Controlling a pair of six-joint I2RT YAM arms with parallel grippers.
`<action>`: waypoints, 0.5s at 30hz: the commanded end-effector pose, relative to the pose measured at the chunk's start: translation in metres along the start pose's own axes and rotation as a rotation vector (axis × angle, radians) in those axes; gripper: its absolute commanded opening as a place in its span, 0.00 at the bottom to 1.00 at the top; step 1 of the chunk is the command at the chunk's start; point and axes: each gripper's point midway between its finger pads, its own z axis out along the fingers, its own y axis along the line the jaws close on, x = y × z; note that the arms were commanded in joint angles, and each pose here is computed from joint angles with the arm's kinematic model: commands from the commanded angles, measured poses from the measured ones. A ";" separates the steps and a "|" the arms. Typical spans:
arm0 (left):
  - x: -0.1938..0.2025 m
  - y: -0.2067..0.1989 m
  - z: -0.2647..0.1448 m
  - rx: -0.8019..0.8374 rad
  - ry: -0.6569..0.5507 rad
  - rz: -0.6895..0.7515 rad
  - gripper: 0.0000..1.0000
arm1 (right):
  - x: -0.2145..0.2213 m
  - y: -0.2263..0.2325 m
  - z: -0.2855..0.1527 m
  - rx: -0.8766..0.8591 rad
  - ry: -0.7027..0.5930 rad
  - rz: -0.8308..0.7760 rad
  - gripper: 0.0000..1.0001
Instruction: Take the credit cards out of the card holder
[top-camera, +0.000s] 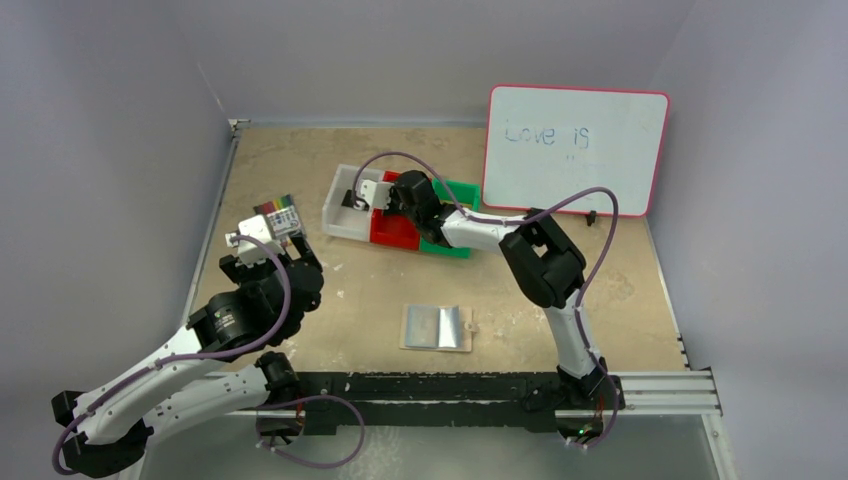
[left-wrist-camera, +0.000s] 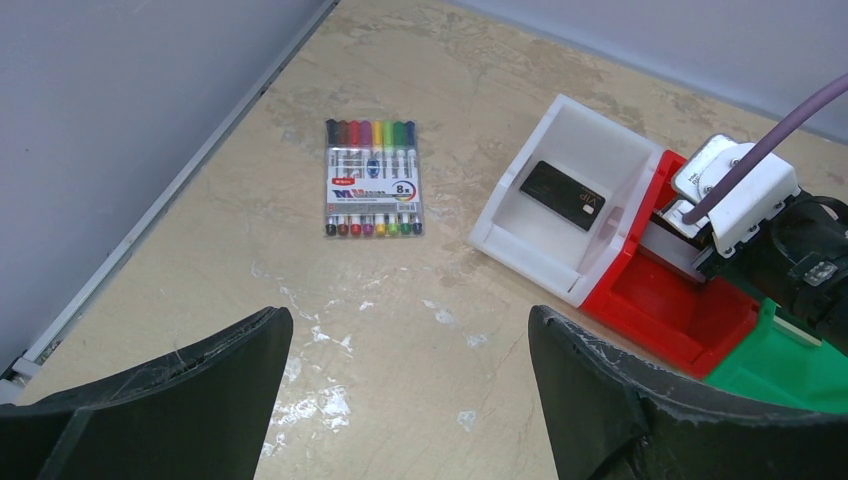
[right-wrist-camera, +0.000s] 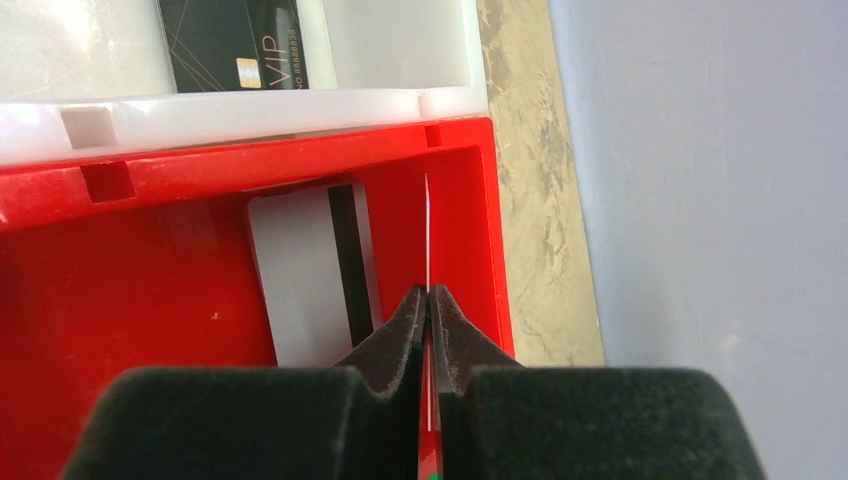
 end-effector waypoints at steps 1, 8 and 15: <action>-0.010 -0.001 -0.001 0.001 -0.019 -0.028 0.88 | -0.008 0.001 0.001 0.001 -0.023 0.015 0.06; -0.010 -0.001 -0.001 0.003 -0.019 -0.027 0.88 | -0.008 0.012 0.003 -0.050 -0.026 0.020 0.05; -0.011 0.000 -0.001 0.004 -0.020 -0.034 0.88 | -0.008 0.014 0.003 -0.055 -0.022 0.029 0.17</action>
